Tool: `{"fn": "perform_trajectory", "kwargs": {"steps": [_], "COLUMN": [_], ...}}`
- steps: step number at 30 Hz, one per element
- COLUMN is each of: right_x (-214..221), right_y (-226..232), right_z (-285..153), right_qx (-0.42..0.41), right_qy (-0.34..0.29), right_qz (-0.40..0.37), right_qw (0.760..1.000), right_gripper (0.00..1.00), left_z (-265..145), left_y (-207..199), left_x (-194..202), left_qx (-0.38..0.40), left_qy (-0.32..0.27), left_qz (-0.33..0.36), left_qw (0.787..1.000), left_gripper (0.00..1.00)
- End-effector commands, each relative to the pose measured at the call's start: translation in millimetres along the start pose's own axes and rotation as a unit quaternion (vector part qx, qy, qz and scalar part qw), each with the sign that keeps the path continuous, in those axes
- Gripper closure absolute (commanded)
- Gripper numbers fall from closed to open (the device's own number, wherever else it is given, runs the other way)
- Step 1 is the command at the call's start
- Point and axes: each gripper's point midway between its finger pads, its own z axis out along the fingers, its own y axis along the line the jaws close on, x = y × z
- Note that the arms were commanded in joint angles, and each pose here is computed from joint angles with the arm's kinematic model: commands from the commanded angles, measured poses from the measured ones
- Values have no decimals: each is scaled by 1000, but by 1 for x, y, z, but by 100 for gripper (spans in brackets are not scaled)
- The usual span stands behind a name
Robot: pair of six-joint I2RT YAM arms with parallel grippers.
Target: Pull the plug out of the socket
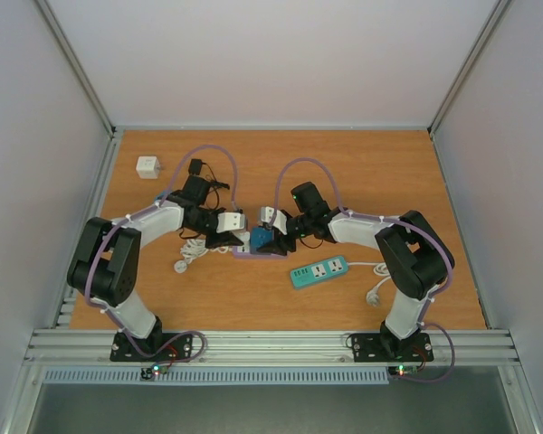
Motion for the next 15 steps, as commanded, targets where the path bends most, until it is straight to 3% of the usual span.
{"fn": "perform_trajectory", "kwargs": {"steps": [1, 8, 15], "right_x": [23, 24, 22], "right_y": [13, 14, 16], "right_z": [3, 2, 0], "right_qx": [-10, -9, -11], "right_qy": [38, 42, 37], "right_qz": [14, 17, 17], "right_qw": [999, 999, 999], "right_gripper": [72, 72, 67], "left_z": [-17, -30, -67], "left_y": [-7, -9, 12], "left_x": [-44, -52, -54], "left_qx": [15, 17, -33], "left_qy": [-71, -81, -106], "left_qz": [16, 10, -39], "left_qw": [997, 997, 993], "left_gripper": [82, 83, 82]}}
